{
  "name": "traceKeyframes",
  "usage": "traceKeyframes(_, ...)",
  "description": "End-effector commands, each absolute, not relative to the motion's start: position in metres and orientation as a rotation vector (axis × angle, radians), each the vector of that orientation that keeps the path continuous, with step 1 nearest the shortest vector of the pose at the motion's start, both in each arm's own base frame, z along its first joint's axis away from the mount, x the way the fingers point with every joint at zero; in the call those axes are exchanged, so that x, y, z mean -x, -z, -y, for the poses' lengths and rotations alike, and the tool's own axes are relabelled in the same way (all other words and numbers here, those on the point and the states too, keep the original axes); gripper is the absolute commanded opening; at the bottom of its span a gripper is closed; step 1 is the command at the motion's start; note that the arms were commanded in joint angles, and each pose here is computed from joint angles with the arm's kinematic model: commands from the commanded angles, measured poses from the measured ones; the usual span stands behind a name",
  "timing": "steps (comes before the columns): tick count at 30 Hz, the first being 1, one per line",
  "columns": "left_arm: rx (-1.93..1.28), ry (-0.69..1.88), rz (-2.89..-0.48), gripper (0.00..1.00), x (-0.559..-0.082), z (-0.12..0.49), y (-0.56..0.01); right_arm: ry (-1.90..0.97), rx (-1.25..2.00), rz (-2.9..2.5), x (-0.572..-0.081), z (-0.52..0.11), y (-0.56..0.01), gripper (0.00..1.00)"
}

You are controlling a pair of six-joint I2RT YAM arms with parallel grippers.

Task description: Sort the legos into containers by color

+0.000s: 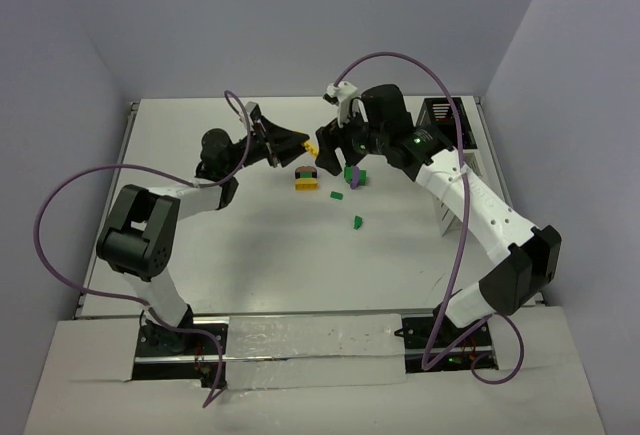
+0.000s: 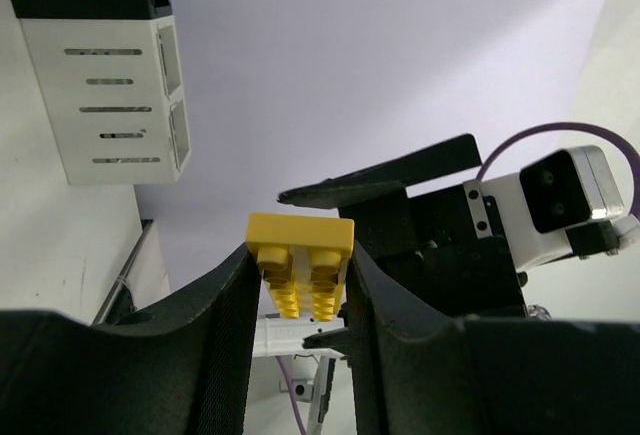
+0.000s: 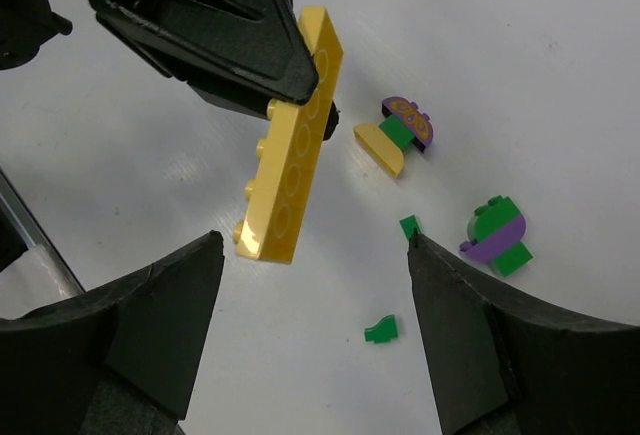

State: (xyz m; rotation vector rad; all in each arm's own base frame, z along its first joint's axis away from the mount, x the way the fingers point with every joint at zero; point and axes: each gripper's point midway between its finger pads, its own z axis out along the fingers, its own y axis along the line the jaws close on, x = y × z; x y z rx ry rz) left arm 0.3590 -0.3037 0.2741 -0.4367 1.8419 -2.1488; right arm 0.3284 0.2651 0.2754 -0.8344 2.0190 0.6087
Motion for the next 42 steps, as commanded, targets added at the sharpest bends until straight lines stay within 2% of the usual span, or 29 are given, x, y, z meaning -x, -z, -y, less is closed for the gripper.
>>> traceKeyframes(1,0.354,2.189,-1.735,0.00,-0.355,0.306,-0.303,-0.563,0.767,-1.929,-0.352,-0.267,-0.305,0.74)
traceKeyframes(3,0.353,2.190,-1.733,0.01,-0.354,0.306,-0.303,-0.555,0.755,-1.926,-0.354,-0.267,-0.307,0.69)
traceKeyframes(6,0.358,2.188,-1.732,0.04,-0.354,0.307,-0.303,-0.553,0.740,-1.916,-0.358,-0.268,-0.311,0.44)
traceKeyframes(8,0.358,2.186,-1.734,0.11,-0.353,0.307,-0.303,-0.563,0.745,-1.908,-0.357,-0.269,-0.314,0.31)
traceKeyframes(10,0.357,2.181,-1.736,0.17,-0.353,0.307,-0.301,-0.575,0.757,-1.904,-0.355,-0.270,-0.315,0.11)
traceKeyframes(11,0.361,2.177,-1.740,0.21,-0.353,0.307,-0.300,-0.581,0.763,-1.902,-0.353,-0.271,-0.315,0.04)
traceKeyframes(12,0.358,2.171,-1.740,0.29,-0.354,0.307,-0.299,-0.584,0.767,-1.904,-0.352,-0.270,-0.315,0.00)
traceKeyframes(15,0.356,2.126,-1.763,0.65,-0.359,0.302,-0.293,-0.587,0.774,-1.914,-0.349,-0.259,-0.313,0.00)
traceKeyframes(16,0.354,2.106,-1.772,0.83,-0.361,0.300,-0.291,-0.583,0.769,-1.920,-0.350,-0.253,-0.312,0.00)
traceKeyframes(17,0.357,2.076,-1.778,0.97,-0.365,0.295,-0.289,-0.575,0.766,-1.929,-0.350,-0.244,-0.311,0.00)
traceKeyframes(23,0.282,1.762,-1.813,0.99,-0.389,0.253,-0.280,-0.427,0.781,-2.051,-0.348,-0.154,-0.291,0.00)
traceKeyframes(24,0.225,1.641,-1.885,0.99,-0.394,0.248,-0.263,-0.375,0.753,-2.075,-0.354,-0.130,-0.290,0.00)
traceKeyframes(27,0.044,1.390,-1.941,0.99,-0.404,0.243,-0.271,-0.237,0.789,-2.175,-0.347,-0.083,-0.272,0.00)
traceKeyframes(28,-0.066,1.206,-1.969,0.99,-0.408,0.239,-0.269,-0.184,0.776,-2.224,-0.348,-0.060,-0.267,0.00)
traceKeyframes(31,-0.166,1.025,-1.967,0.99,-0.408,0.232,-0.277,-0.079,0.720,-2.342,-0.346,-0.007,-0.256,0.00)
traceKeyframes(37,-0.277,0.995,-1.965,0.99,-0.397,0.232,-0.284,0.075,0.635,-2.512,-0.350,0.059,-0.239,0.00)
traceKeyframes(42,-0.384,1.015,-1.937,0.99,-0.386,0.236,-0.284,0.163,0.551,-2.543,-0.366,0.086,-0.244,0.00)
